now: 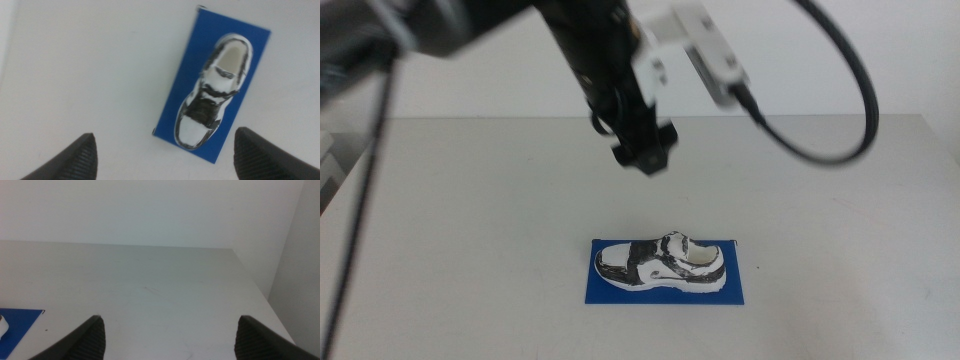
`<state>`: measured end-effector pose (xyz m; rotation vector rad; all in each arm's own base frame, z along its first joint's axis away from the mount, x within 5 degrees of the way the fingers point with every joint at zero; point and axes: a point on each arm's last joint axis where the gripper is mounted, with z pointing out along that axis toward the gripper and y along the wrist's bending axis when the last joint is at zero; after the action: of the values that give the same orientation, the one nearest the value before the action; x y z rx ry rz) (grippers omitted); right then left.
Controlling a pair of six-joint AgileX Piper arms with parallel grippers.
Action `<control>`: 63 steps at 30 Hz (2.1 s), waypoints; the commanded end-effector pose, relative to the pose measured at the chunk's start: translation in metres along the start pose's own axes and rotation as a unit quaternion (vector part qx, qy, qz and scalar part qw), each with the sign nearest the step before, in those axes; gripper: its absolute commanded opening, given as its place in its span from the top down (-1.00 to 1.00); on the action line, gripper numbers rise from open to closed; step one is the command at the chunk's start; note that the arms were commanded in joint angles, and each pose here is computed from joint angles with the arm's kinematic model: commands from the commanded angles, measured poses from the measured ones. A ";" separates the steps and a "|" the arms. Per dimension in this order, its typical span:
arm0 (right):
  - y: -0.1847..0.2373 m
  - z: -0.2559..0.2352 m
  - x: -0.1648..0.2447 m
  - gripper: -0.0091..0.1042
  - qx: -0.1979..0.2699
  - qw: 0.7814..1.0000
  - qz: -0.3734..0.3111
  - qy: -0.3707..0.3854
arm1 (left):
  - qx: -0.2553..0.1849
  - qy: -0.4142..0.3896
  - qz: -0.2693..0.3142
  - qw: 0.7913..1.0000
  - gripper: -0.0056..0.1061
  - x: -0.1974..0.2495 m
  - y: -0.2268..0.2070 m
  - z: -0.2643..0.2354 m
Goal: Use one arm to grab the shoe from the table and place it on the mat.
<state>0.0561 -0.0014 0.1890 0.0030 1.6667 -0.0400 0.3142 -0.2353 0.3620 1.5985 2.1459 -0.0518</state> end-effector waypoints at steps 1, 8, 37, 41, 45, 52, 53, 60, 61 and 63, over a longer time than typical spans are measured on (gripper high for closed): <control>-0.001 -0.003 -0.011 -0.33 0.006 0.998 -0.010 -0.054 | -0.023 -0.022 -0.060 0.998 -0.78 0.012 -0.002 -0.057; -0.001 -0.003 -0.011 -0.33 0.006 0.998 -0.010 -0.054 | -0.084 -0.064 -0.118 0.987 -0.76 0.040 0.008 -0.113; -0.001 -0.003 -0.011 -0.33 0.006 0.998 -0.010 -0.054 | -0.457 -0.307 -0.269 0.790 -0.39 0.269 -0.143 -0.120; -0.001 -0.003 -0.011 -0.33 0.006 0.998 -0.010 -0.054 | -0.475 -0.329 -0.258 0.775 -0.39 0.282 -0.163 -0.105; -0.001 -0.003 -0.011 -0.33 0.006 0.998 -0.010 -0.054 | -0.469 -0.353 -0.274 0.762 -0.40 0.292 -0.175 -0.089; -0.001 -0.003 -0.011 -0.33 0.006 0.998 -0.010 -0.054 | -0.417 -0.397 -0.380 0.724 -0.47 0.307 -0.179 -0.049; -0.001 -0.003 -0.011 -0.33 0.006 0.998 -0.010 -0.054 | -0.413 -0.394 -0.387 0.724 -0.50 0.310 -0.180 -0.043; -0.001 -0.003 -0.011 -0.33 0.006 0.998 -0.010 -0.054 | -0.401 -0.396 -0.411 0.716 -0.66 0.326 -0.194 -0.013; -0.001 -0.003 -0.011 -0.33 0.006 0.998 -0.010 -0.054 | -0.403 -0.395 -0.409 0.717 -0.66 0.328 -0.196 -0.009; -0.001 -0.003 -0.011 -0.33 0.006 0.998 -0.010 -0.054 | -0.409 -0.391 -0.403 0.719 -0.66 0.330 -0.199 -0.008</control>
<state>0.0561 -0.0014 0.1890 0.0030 1.6667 -0.0400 0.0580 0.0002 0.1908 -0.0054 1.6556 -0.0243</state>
